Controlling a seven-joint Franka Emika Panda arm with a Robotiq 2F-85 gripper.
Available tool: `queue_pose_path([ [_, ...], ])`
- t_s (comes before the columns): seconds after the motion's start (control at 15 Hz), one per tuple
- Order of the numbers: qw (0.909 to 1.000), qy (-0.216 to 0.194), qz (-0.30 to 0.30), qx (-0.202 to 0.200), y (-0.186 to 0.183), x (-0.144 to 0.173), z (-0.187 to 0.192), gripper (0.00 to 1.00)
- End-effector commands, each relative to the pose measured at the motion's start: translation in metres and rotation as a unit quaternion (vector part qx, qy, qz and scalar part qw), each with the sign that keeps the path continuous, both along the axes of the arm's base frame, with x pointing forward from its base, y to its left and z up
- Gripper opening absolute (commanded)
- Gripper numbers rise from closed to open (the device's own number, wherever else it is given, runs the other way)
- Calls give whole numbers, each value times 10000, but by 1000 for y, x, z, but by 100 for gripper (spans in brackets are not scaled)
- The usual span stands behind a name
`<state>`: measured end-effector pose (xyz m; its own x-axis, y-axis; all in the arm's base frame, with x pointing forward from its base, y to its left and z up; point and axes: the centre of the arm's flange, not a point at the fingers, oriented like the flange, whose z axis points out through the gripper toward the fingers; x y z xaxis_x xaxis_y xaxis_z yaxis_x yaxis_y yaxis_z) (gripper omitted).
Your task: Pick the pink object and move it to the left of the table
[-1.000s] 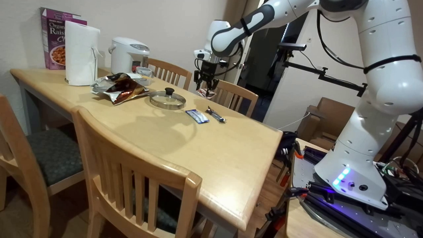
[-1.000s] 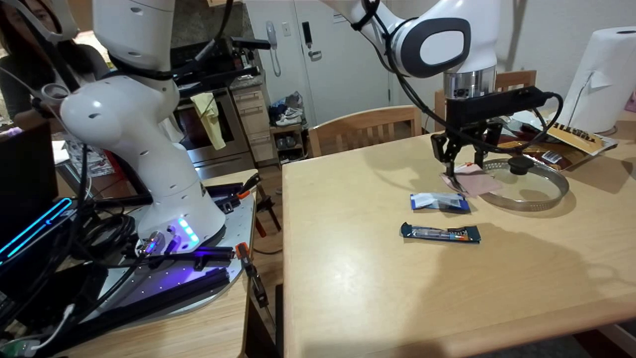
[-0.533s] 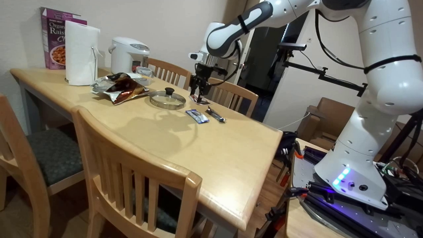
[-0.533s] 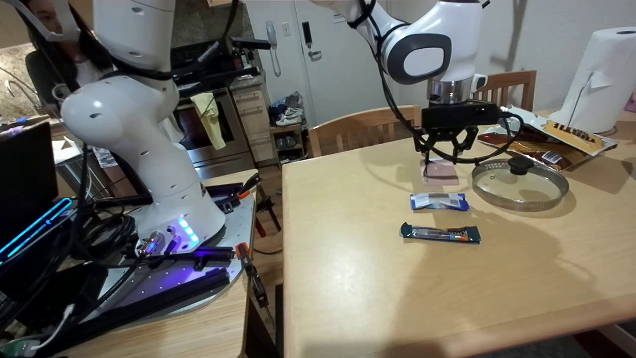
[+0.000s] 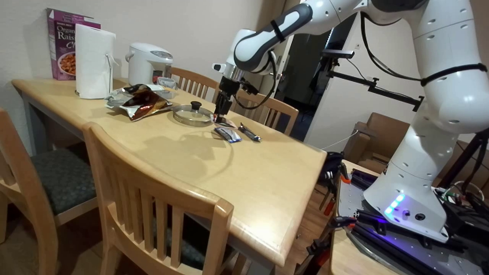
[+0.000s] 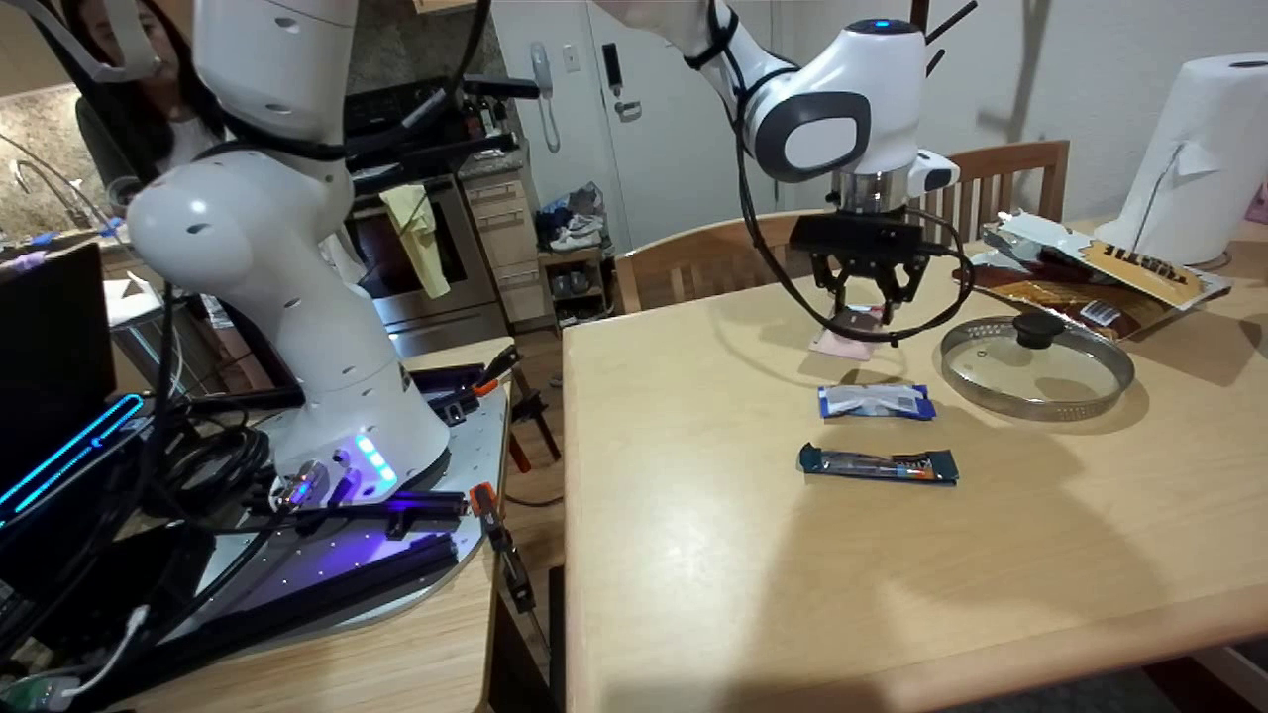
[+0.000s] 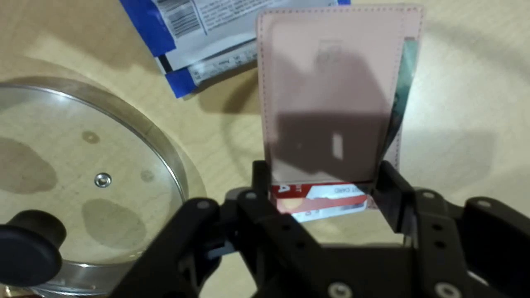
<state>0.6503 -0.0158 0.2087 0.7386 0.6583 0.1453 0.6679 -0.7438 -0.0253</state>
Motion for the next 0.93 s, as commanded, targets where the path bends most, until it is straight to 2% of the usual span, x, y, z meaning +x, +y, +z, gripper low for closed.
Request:
queue_pose_path([
  [0.0, 9950, -47, -993, 94, 4, -4, -8, 39],
  [0.27, 9796, -11, -1985, 324, 3, -3, -13, 39],
  [0.47, 9624, -136, -2654, 560, 9, 0, -12, 39],
  [0.53, 9551, -204, -2890, 619, 13, -1, -10, 54],
  [0.6, 9564, -361, -2811, 712, 18, -1, -6, 88],
  [0.73, 9660, -521, -2449, 640, 32, -3, 1, 88],
  [0.8, 9673, -534, -2397, 630, 36, -4, 2, 94],
  [0.87, 9638, -535, -2526, 671, 39, -3, 0, 49],
])
